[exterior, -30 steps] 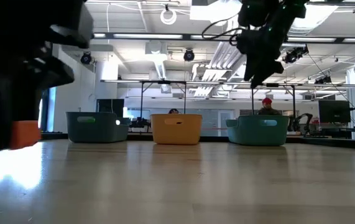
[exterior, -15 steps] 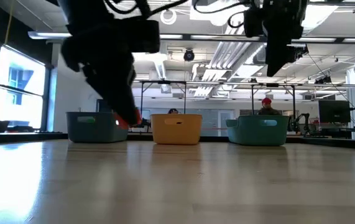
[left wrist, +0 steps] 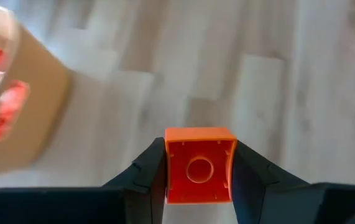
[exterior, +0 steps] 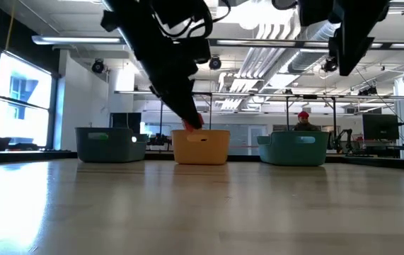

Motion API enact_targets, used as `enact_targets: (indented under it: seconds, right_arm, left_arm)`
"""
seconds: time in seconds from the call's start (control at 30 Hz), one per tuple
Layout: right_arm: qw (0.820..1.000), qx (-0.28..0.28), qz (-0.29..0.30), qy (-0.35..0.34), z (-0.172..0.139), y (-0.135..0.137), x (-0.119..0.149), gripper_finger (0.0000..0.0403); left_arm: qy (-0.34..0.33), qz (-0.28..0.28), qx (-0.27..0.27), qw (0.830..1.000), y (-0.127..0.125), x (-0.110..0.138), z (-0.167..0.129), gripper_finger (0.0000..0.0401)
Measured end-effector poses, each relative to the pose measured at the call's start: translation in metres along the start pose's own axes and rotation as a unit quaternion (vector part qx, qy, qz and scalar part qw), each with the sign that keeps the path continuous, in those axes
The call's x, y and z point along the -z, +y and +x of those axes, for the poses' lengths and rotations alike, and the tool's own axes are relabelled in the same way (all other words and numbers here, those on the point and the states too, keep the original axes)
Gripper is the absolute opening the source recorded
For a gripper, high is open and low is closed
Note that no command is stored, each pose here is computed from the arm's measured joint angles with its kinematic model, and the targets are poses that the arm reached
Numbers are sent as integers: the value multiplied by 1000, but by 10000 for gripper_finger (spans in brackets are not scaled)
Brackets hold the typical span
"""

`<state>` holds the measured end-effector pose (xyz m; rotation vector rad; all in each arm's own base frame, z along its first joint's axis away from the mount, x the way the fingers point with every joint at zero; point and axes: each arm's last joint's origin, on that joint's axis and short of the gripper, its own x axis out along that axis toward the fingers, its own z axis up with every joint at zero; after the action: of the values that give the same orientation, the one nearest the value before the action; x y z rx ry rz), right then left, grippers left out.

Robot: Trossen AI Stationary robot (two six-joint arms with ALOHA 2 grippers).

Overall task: Sort & place blocks by color
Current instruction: Put the orange game piece into the yellow bin

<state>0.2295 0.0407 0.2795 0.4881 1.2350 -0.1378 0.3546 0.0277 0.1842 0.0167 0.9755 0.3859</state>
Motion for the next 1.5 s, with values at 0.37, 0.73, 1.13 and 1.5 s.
enact_targets:
  seconds: [0.37, 0.73, 1.13, 1.5]
  right_arm:
    - [999, 23, 22, -14, 3, 34, 29, 200]
    - [992, 62, 102, -39, 16, 62, 57, 200]
    - [972, 112, 206, -19, 51, 84, 80, 200]
    - [929, 123, 348, -16, 63, 102, 114, 200]
  left_arm:
    - [-29, -25, -38, 999, 66, -11, 16, 105]
    - [-74, -50, -19, 996, 107, -17, 22, 105]
    - [-124, -68, -21, 990, 144, -43, 8, 105]
    - [-125, -80, -52, 988, 179, -42, 6, 143]
